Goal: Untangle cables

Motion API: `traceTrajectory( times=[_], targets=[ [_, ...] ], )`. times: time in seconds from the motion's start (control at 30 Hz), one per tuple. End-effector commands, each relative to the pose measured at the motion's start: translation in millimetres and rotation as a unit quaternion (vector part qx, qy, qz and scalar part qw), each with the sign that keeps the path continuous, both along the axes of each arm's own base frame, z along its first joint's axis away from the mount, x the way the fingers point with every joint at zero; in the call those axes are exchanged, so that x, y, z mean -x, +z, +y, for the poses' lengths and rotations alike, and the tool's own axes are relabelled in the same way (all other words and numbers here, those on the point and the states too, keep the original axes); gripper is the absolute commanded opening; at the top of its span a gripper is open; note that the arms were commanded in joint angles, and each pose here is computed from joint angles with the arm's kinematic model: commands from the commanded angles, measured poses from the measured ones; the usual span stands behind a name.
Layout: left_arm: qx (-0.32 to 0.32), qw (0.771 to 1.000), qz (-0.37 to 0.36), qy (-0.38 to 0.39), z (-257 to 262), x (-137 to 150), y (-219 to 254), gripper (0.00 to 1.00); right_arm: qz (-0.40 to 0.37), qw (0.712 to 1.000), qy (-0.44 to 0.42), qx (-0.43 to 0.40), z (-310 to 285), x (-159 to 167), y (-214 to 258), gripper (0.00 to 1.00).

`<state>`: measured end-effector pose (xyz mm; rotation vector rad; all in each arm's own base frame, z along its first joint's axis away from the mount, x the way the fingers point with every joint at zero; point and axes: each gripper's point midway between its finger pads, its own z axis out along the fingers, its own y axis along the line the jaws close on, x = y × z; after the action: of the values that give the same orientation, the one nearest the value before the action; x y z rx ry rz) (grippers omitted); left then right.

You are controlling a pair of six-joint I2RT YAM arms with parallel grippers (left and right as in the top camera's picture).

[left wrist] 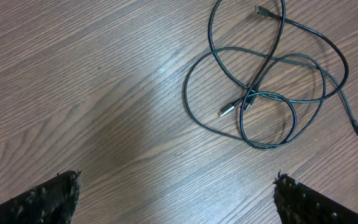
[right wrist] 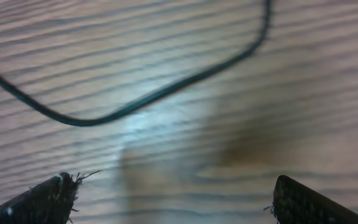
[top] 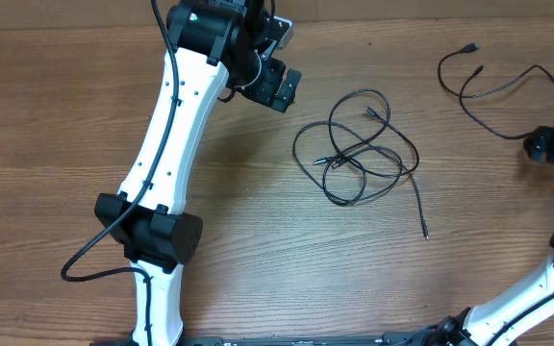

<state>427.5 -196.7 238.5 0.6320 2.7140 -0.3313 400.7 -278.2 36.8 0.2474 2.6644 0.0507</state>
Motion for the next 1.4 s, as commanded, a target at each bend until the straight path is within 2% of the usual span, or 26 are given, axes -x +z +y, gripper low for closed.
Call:
traceTrajectory(
  times=[0.0, 0.47, 0.63, 0.97, 1.2, 1.37],
  targets=[
    [0.003, 1.000, -0.004, 0.002, -1.6, -1.4, 2.5, 1.00, 0.014, 1.000, 0.020, 0.003, 13.5, -4.4, -5.6, 1.00],
    [0.003, 1.000, -0.004, 0.002, -1.6, -1.4, 2.5, 1.00, 0.090, 0.995, 0.042, -0.005, 20.2, 12.5, -67.5, 1.00],
    [0.003, 1.000, -0.004, 0.002, -1.6, -1.4, 2.5, 0.99, 0.084, 0.995, 0.045, -0.007, 20.2, 6.1, -84.5, 1.00],
    [0.003, 1.000, -0.004, 0.002, -1.6, -1.4, 2.5, 1.00, 0.039, 0.996, 0.083, 0.022, 39.4, -39.9, -115.3, 1.00],
    [0.003, 1.000, -0.004, 0.002, -1.6, -1.4, 2.5, 1.00, -0.039, 0.998, 0.055, 0.004, 75.9, -96.9, -157.2, 1.00],
    [0.003, 1.000, -0.004, 0.002, -1.6, -1.4, 2.5, 1.00, -0.099, 0.994, 0.037, 0.001, 99.8, -133.2, -166.9, 1.00]
  ],
)
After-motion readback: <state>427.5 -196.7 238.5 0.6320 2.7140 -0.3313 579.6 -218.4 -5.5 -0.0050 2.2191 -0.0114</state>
